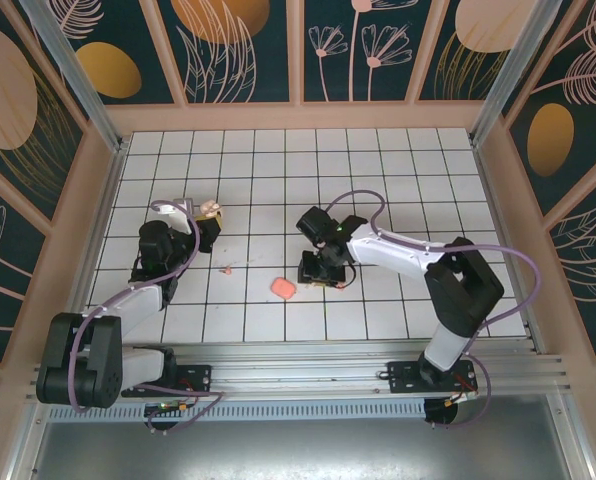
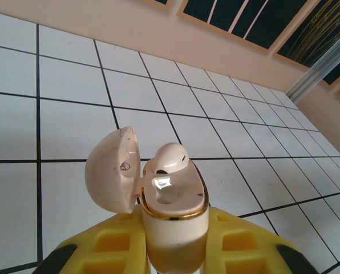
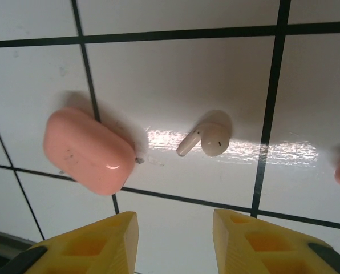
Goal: Insert the wireless bluetooth earbuds into the charging case
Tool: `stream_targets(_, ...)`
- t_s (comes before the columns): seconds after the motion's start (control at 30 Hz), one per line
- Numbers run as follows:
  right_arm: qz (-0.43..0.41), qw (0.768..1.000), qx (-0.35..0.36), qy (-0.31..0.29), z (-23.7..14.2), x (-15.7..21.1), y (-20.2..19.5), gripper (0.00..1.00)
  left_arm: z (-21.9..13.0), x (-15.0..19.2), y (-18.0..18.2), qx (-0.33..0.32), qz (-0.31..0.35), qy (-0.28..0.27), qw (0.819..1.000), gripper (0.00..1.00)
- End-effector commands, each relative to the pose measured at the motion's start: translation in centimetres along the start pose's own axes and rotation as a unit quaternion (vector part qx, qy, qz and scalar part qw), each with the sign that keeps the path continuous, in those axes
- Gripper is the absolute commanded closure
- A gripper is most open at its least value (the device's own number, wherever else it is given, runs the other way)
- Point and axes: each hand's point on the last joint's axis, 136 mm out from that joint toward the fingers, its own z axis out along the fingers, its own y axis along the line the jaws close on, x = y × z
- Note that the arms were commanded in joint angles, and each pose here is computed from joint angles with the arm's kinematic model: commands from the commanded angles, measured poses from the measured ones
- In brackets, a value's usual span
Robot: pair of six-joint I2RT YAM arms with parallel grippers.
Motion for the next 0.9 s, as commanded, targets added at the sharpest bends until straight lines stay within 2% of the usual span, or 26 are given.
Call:
stream_targets(0.0,0.027,1.0,0.001,0.008,1.3,0.3,-0.3,0.6,0.2,-1.4,-0.6,0.013,0.018,-0.015,1.0,0.96)
stream_targets(0.57,0.024,0.999,0.013,0.02,3.7,-0.7,-1.6,0.6,-0.3,-1.6,-0.4,0.0,0.029,-0.018,0.999,0.96)
stream_targets(0.87,0.009,1.0,0.008,0.002,4.0,-2.3,-1.0,0.61,-0.3,-1.4,-0.2,-0.005,0.032,-0.014,0.999,0.96)
